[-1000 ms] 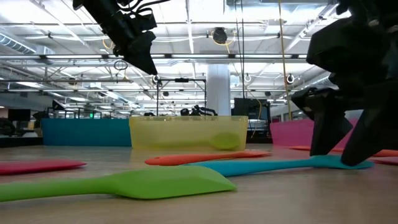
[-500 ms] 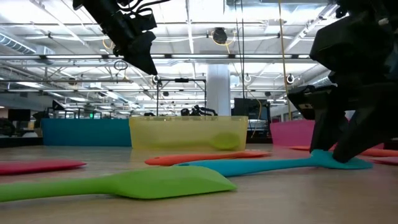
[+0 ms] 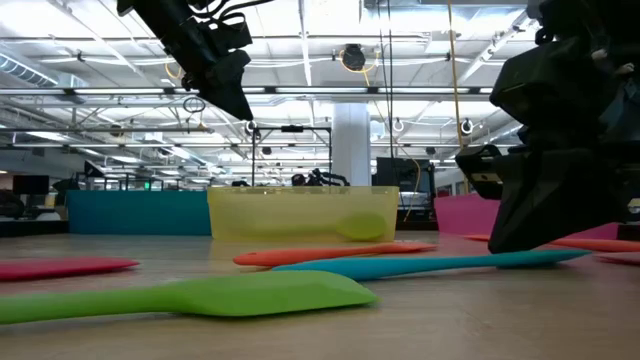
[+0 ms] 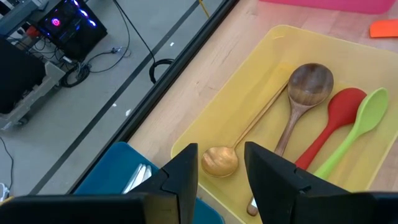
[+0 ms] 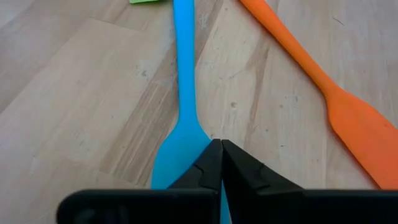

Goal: Pick & Place Kitchen Items
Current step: Put the blue spatula into the red bin

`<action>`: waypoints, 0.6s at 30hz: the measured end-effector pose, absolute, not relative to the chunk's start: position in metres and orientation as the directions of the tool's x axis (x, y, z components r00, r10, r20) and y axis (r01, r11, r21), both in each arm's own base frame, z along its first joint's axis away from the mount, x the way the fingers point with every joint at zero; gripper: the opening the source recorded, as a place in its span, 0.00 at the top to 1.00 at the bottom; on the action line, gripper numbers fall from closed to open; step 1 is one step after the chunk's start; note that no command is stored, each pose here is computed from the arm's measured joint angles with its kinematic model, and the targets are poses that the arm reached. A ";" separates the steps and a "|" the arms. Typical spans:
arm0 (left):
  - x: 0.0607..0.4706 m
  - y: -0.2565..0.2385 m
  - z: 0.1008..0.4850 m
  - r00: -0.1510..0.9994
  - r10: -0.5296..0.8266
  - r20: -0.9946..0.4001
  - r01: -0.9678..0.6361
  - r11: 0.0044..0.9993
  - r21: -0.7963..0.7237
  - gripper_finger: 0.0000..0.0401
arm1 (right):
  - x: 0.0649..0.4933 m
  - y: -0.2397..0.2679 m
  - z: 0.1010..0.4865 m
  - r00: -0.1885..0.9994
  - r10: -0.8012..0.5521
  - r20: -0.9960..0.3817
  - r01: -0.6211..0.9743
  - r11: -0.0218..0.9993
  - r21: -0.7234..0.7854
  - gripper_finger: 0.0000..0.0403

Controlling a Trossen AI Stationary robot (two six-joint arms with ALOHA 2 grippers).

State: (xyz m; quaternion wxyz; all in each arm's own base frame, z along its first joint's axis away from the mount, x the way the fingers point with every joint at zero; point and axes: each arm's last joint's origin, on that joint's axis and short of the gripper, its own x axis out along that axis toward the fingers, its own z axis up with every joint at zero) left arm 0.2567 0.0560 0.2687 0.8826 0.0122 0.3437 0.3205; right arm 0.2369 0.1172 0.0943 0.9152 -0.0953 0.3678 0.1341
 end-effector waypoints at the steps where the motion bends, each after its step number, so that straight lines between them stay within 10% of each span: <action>1: 0.257 0.056 0.269 0.558 0.574 -0.599 -0.557 0.794 0.242 0.66 | 0.237 0.117 0.094 0.693 0.176 -0.699 -0.316 0.946 -0.075 1.00; 18: 0.257 0.056 0.268 0.556 0.574 -0.601 -0.557 0.794 0.243 0.66 | 0.233 0.117 0.140 0.788 0.208 -0.580 -0.188 0.977 0.097 0.85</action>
